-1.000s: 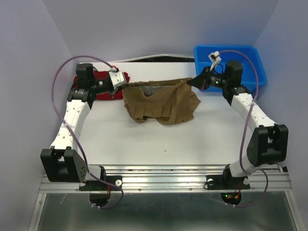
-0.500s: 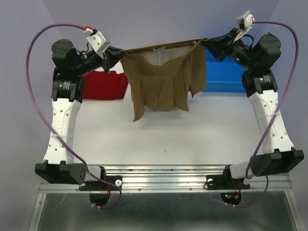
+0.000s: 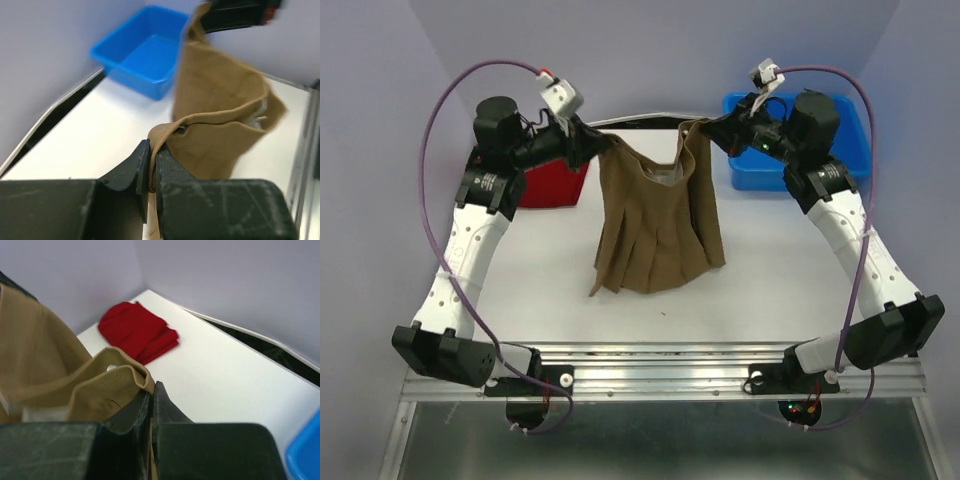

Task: Fold and stack the skirts
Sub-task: Flatten the skirt out

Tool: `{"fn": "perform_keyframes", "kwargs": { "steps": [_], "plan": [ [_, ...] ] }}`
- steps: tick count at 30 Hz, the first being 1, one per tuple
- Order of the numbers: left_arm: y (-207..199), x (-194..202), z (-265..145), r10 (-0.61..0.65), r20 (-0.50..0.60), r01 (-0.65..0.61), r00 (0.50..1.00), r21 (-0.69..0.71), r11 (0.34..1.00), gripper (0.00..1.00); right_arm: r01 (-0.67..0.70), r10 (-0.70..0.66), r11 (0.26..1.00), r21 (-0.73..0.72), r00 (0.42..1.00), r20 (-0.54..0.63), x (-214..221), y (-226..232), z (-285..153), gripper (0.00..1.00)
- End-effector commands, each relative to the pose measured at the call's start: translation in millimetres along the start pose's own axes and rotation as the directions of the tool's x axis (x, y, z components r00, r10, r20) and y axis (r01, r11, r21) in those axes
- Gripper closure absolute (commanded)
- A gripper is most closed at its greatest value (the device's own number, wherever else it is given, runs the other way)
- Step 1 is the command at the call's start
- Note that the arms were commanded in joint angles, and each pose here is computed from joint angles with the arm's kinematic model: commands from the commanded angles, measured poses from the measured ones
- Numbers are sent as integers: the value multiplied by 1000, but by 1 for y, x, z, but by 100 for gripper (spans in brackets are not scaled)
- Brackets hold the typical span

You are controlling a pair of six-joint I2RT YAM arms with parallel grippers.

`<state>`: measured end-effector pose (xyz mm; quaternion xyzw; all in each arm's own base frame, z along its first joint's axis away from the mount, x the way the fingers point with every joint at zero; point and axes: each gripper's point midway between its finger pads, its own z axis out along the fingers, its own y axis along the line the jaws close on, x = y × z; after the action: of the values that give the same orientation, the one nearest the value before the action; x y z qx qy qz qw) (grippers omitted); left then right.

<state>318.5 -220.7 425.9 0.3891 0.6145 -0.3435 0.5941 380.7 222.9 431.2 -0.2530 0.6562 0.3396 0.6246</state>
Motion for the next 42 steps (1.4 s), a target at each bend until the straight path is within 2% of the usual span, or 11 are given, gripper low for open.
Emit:
{"fn": "perform_keyframes", "kwargs": {
  "steps": [1, 2, 4, 7, 12, 18, 20, 25, 28, 34, 42],
  "plan": [
    [86, -73, -55, 63, 139, -10, 988, -348, 937, 100, 134, -189, 949, 284, 966, 176, -90, -54, -43, 99],
    [103, -90, -66, 134, 132, -68, 982, -415, 907, 100, 152, -219, 933, 325, 959, 178, -97, -66, -49, 99],
    [133, -103, -94, 172, 124, -82, 977, -529, 845, 100, 174, -274, 893, 416, 942, 196, -121, -90, -71, 99],
    [141, -120, -104, 210, 131, -111, 969, -528, 842, 100, 219, -331, 872, 438, 923, 196, -136, -97, -80, 99],
    [115, -119, -94, 236, 141, -160, 961, -409, 898, 100, 237, -326, 901, 364, 923, 206, -138, -85, -72, 99],
    [81, -93, -105, 306, 91, -250, 948, -385, 888, 100, 263, -329, 908, 327, 929, 167, -121, -70, -82, 99],
    [63, -88, -111, 324, 87, -270, 942, -376, 886, 96, 282, -345, 907, 312, 923, 168, -122, -56, -91, 99],
    [26, -84, -125, 327, 101, -271, 939, -365, 891, 89, 299, -354, 907, 296, 923, 151, -116, -32, -112, 99],
    [18, -83, -128, 311, 112, -251, 944, -368, 895, 92, 296, -347, 907, 299, 928, 135, -110, -30, -115, 99],
    [44, -51, -114, 196, 87, -153, 977, -356, 922, 99, 243, -277, 925, 292, 958, 80, -80, -53, -98, 99],
    [68, -54, -103, 147, 92, -106, 985, -350, 931, 100, 195, -224, 940, 279, 972, 76, -79, -68, -80, 99]
  ]
}}
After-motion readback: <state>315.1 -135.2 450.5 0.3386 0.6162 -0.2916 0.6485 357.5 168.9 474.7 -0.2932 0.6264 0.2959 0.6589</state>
